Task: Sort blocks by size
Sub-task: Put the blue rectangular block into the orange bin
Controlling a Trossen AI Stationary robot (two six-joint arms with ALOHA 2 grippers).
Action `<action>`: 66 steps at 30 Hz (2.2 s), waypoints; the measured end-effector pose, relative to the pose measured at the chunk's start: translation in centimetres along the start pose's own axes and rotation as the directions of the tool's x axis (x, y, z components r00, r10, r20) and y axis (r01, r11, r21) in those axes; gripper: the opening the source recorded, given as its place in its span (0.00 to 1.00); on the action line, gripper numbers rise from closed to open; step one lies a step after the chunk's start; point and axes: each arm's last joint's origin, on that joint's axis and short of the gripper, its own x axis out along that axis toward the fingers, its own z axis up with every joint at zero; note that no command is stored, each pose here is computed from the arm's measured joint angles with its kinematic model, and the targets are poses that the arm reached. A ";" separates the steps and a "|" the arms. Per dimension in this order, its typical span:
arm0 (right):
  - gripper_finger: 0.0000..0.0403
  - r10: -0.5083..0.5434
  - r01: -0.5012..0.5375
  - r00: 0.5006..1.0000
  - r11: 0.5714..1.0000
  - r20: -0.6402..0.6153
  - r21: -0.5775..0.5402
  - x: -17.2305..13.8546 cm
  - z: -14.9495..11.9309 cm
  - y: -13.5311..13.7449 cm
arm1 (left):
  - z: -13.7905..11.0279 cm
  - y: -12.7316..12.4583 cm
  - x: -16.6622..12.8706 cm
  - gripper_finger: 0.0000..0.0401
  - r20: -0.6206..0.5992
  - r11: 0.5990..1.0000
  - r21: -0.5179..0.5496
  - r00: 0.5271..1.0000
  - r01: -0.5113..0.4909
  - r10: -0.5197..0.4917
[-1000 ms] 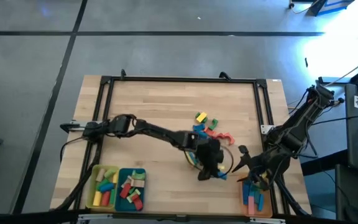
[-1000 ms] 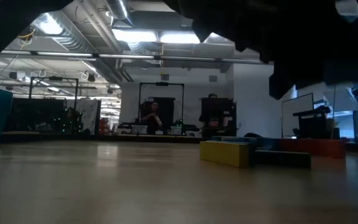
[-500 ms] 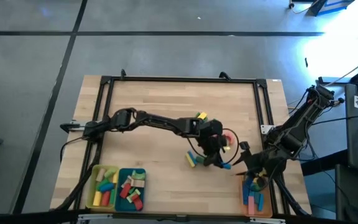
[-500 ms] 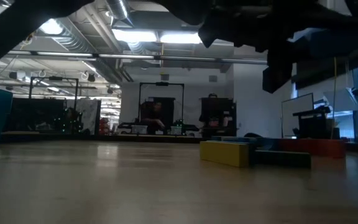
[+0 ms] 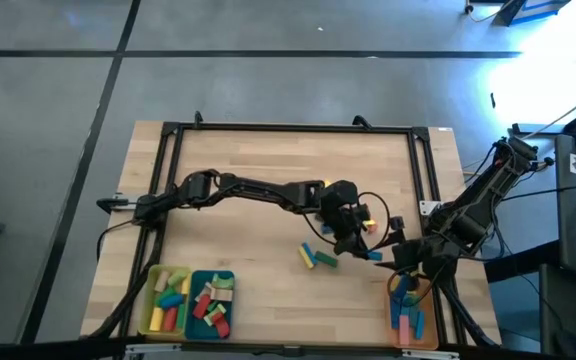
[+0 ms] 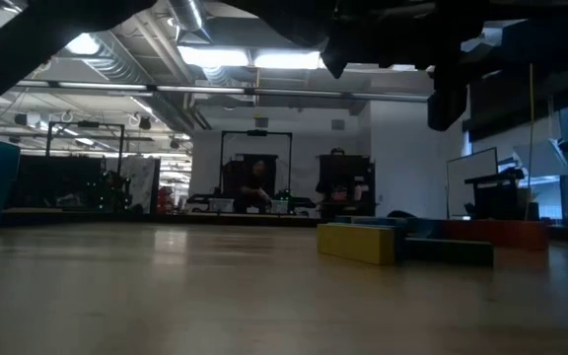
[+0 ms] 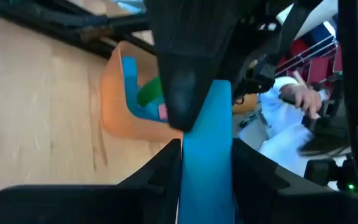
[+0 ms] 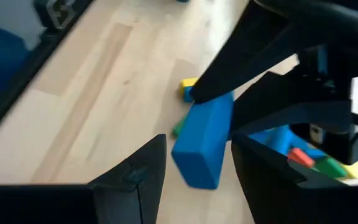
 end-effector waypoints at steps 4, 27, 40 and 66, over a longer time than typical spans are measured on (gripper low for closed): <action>0.46 -0.051 0.051 0.999 0.999 0.009 -0.006 0.0 0.0 -0.2 | 0.2 0.1 -0.2 0.25 0.009 1.000 0.000 1.000 0.001 -0.001; 0.16 0.067 -0.067 0.998 0.997 0.005 -0.026 0.0 0.2 0.2 | -0.3 -1.2 0.9 0.37 0.027 0.982 0.187 1.000 0.003 -0.008; 0.17 0.565 -0.467 0.808 0.787 -0.166 0.403 -1.7 0.8 1.2 | -1.7 0.0 0.7 0.46 -0.046 0.930 0.319 0.977 -0.184 0.209; 0.28 0.601 -0.253 0.667 0.739 -0.440 0.625 0.3 -1.0 2.7 | -4.3 0.0 1.2 0.44 -0.213 0.794 0.590 0.920 -0.147 0.329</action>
